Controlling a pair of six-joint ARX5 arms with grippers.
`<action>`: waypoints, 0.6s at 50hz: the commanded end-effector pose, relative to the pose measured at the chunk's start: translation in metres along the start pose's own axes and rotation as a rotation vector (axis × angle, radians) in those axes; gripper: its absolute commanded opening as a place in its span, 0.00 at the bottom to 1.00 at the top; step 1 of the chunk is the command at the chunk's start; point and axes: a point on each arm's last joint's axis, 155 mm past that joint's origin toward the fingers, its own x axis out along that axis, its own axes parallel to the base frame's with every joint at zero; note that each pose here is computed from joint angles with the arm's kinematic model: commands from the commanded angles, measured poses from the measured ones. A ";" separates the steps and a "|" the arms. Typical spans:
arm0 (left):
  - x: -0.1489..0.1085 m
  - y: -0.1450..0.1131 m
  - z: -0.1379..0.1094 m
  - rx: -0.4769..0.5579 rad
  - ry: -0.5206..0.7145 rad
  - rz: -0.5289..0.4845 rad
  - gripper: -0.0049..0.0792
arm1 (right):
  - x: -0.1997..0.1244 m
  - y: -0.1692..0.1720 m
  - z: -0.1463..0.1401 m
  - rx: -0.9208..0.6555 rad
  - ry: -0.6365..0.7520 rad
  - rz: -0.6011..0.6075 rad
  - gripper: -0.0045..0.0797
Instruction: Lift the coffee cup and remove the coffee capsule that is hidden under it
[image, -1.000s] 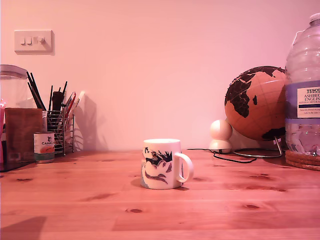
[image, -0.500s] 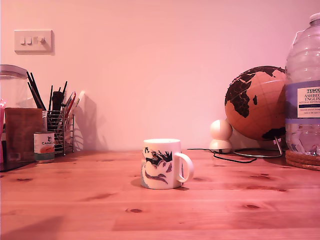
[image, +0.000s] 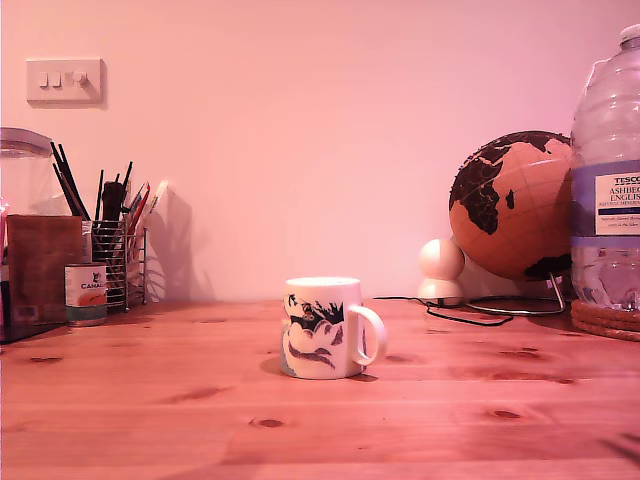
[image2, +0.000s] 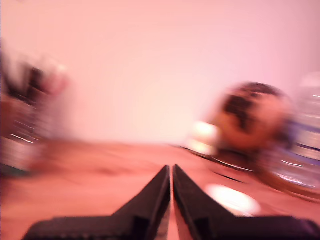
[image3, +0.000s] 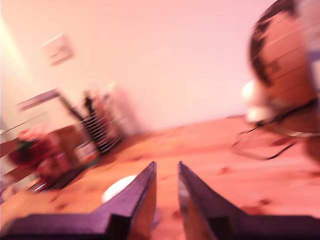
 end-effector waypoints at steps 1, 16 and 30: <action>0.001 -0.007 0.003 -0.012 0.016 -0.020 0.04 | 0.001 0.012 0.007 0.008 0.019 0.037 0.25; 0.010 -0.024 0.006 -0.020 0.138 -0.056 0.04 | 0.011 0.023 0.010 -0.037 0.239 0.017 0.27; 0.033 -0.027 -0.018 0.017 0.336 -0.091 0.04 | 0.049 0.031 -0.005 -0.067 0.520 0.027 0.45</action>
